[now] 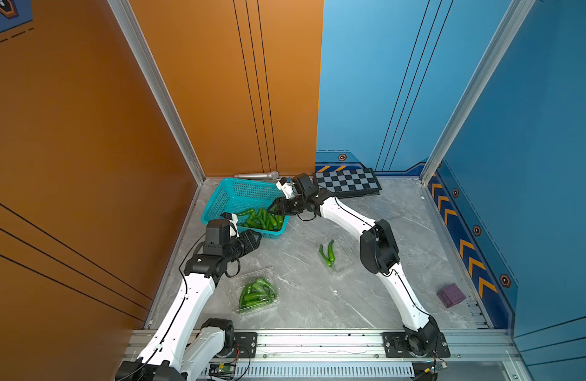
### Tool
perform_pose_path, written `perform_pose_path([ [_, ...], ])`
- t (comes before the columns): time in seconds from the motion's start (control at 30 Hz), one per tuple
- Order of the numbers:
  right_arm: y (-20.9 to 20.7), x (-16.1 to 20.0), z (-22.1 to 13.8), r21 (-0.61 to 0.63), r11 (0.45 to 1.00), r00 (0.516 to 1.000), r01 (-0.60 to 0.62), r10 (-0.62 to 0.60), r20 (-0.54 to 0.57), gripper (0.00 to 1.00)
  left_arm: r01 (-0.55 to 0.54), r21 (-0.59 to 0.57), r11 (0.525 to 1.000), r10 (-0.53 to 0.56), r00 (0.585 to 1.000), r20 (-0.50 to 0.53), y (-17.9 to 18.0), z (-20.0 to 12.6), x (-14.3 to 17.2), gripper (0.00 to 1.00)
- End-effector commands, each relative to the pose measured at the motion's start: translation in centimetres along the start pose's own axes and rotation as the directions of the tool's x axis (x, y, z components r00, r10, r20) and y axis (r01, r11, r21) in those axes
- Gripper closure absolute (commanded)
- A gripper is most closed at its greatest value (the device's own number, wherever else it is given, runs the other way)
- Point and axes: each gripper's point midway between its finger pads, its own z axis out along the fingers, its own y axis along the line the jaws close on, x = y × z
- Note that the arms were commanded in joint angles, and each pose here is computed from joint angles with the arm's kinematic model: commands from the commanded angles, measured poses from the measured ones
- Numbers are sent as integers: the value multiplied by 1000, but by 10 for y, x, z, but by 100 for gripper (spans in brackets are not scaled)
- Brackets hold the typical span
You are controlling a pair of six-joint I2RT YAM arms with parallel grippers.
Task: Take small green peppers out of containers
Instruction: Place the green pepper in the basket, then pick up the green pepper from the packing box.
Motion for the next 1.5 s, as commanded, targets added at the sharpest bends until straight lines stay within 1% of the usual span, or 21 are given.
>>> perform_pose_path([
  [0.0, 33, -7, -86, 112, 985, 989, 130, -137, 56, 43, -98, 57, 994, 103, 991, -82, -31, 10, 8, 46],
  [0.07, 25, 6, -129, 222, 967, 986, 127, -147, 77, 43, -147, 84, 986, 157, 979, -130, -52, 21, 17, 45],
  [0.17, -9, 44, -177, 370, 927, 991, 68, -105, 80, 43, -222, 107, 969, 238, 954, -184, -81, 40, 29, 43],
  [0.23, -32, 73, -201, 446, 895, 994, 26, -70, 83, 43, -254, 141, 957, 281, 931, -234, -103, 56, 39, 43],
  [0.27, -46, 91, -210, 471, 882, 996, -11, -30, 79, 43, -269, 168, 948, 305, 919, -250, -118, 64, 43, 43],
  [0.33, -68, 120, -223, 512, 857, 997, -63, 32, 70, 43, -282, 201, 938, 333, 894, -300, -138, 81, 57, 43],
  [0.47, -99, 172, -238, 592, 797, 993, -115, 102, 55, 46, -274, 246, 930, 353, 853, -384, -169, 113, 82, 43],
  [0.57, -115, 192, -246, 628, 764, 989, -146, 135, 65, 50, -281, 281, 918, 382, 818, -431, -189, 132, 101, 44],
  [0.67, -121, 199, -253, 632, 756, 984, -174, 150, 92, 48, -299, 297, 907, 412, 778, -474, -201, 147, 124, 45],
  [0.77, -122, 201, -258, 625, 758, 982, -188, 157, 105, 46, -302, 273, 913, 403, 768, -498, -198, 160, 136, 45],
  [0.83, -124, 204, -259, 623, 760, 982, -185, 158, 100, 46, -304, 253, 919, 394, 757, -522, -192, 166, 143, 45],
  [0.9, -130, 207, -259, 632, 750, 980, -194, 170, 99, 46, -311, 225, 924, 383, 752, -537, -184, 169, 146, 45],
  [1.0, -134, 208, -255, 620, 758, 979, -200, 181, 94, 46, -317, 196, 928, 371, 745, -554, -176, 174, 152, 45],
  [1.1, -134, 207, -252, 612, 764, 978, -203, 184, 95, 46, -346, 146, 927, 366, 741, -563, -165, 180, 154, 46],
  [1.3, -134, 204, -253, 604, 770, 978, -207, 179, 107, 45, -373, 104, 922, 359, 725, -588, -149, 197, 163, 46],
  [1.47, -136, 205, -251, 597, 774, 977, -213, 183, 111, 45, -390, 75, 918, 353, 713, -606, -144, 203, 166, 46],
])
